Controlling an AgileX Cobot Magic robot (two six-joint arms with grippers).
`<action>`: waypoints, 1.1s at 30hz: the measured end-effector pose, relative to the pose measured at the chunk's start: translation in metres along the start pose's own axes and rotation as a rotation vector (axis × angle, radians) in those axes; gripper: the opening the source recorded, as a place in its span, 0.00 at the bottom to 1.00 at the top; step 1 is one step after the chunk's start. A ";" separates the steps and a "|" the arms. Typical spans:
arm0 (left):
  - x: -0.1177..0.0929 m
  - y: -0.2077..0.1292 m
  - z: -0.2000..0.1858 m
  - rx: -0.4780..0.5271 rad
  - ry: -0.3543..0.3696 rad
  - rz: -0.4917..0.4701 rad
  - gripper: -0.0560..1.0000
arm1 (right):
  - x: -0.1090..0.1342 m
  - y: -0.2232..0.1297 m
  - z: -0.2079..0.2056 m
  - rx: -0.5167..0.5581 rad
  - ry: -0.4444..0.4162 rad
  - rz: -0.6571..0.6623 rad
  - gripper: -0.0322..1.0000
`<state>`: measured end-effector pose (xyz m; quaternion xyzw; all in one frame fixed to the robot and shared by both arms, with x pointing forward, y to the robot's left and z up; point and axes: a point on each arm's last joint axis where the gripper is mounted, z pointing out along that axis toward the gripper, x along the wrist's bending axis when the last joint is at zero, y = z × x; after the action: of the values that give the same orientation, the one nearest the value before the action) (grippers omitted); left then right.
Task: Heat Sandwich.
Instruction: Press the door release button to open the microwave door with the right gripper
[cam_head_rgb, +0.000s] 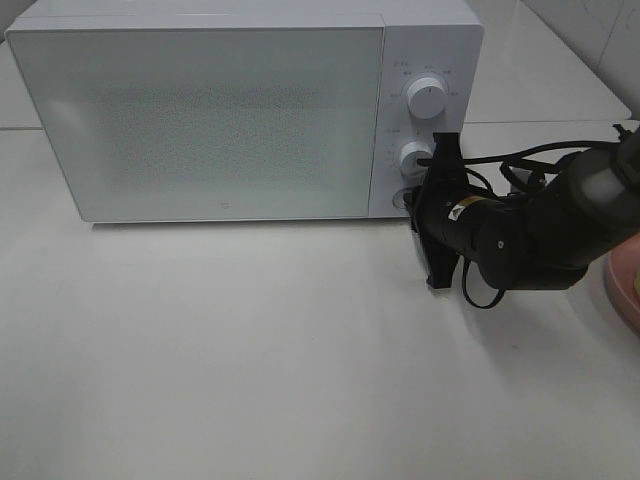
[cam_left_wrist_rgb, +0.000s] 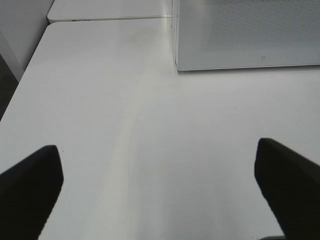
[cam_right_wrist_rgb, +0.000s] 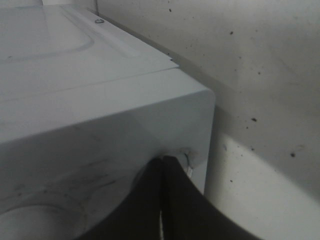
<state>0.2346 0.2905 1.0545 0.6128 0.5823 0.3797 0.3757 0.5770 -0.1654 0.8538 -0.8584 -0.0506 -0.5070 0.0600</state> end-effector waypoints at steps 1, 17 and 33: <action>0.000 0.000 0.000 0.000 0.000 0.000 0.99 | 0.000 0.000 0.001 0.000 0.000 -0.001 0.04; 0.000 0.000 0.000 0.000 0.000 0.000 0.99 | -0.003 -0.010 0.017 -0.028 0.044 -0.063 0.04; 0.000 0.000 0.000 0.000 0.000 0.000 0.99 | -0.003 -0.010 0.017 -0.030 0.040 -0.062 0.04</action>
<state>0.2346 0.2905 1.0545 0.6128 0.5823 0.3797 0.3757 0.5892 -0.1531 0.8438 -0.8468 -0.0681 -0.5265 0.0326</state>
